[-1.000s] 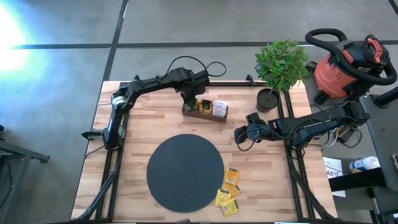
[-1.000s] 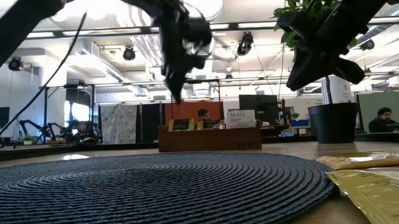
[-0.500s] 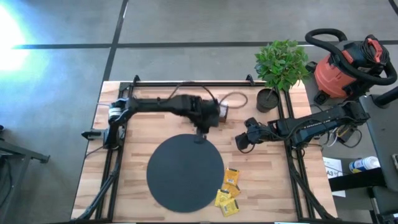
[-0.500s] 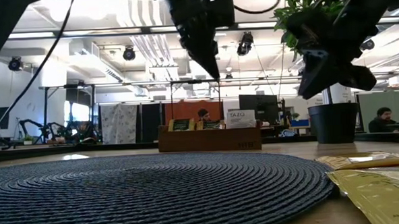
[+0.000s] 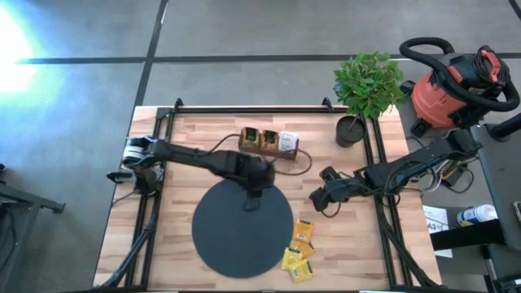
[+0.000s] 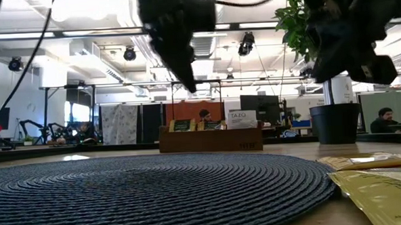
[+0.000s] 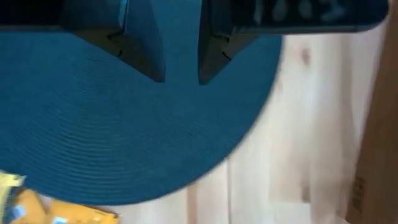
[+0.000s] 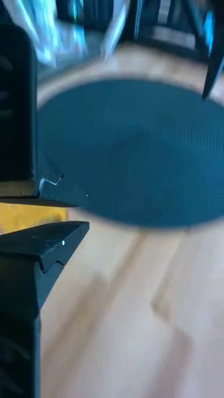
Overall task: Pick & Place Tea
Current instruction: Put the bottom yellow tea bag into the left section of the wooden organizer
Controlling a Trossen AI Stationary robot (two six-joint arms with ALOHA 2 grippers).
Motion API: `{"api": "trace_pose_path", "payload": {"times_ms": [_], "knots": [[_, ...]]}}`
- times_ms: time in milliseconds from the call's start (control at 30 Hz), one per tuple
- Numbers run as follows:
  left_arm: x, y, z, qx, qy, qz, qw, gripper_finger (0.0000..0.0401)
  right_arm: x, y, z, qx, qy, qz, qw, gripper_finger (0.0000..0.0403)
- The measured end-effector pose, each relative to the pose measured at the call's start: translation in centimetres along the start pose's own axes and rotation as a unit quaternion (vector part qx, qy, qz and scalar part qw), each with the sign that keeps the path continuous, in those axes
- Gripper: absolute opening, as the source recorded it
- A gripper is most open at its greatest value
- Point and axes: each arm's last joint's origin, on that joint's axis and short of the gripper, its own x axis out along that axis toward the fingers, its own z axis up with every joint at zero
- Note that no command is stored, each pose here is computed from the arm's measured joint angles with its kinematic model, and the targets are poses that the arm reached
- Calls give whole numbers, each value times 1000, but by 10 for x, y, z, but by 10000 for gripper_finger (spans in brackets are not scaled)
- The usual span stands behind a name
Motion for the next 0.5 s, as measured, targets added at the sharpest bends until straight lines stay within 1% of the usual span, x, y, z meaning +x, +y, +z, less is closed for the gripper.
{"api": "trace_pose_path", "payload": {"times_ms": [167,267,367,500], "knots": [[-15,-14,-28,-34,-72,-20,997,90,10,20,-15,47,7,80,996,47],[-23,-20,-42,-54,-126,-36,990,90,24,32,-27,70,19,109,991,47],[-32,-26,-57,-74,-164,-53,982,90,41,41,-41,93,37,105,989,47],[-38,-39,-75,-104,-187,-80,974,90,59,55,-63,112,82,86,987,47]]}}
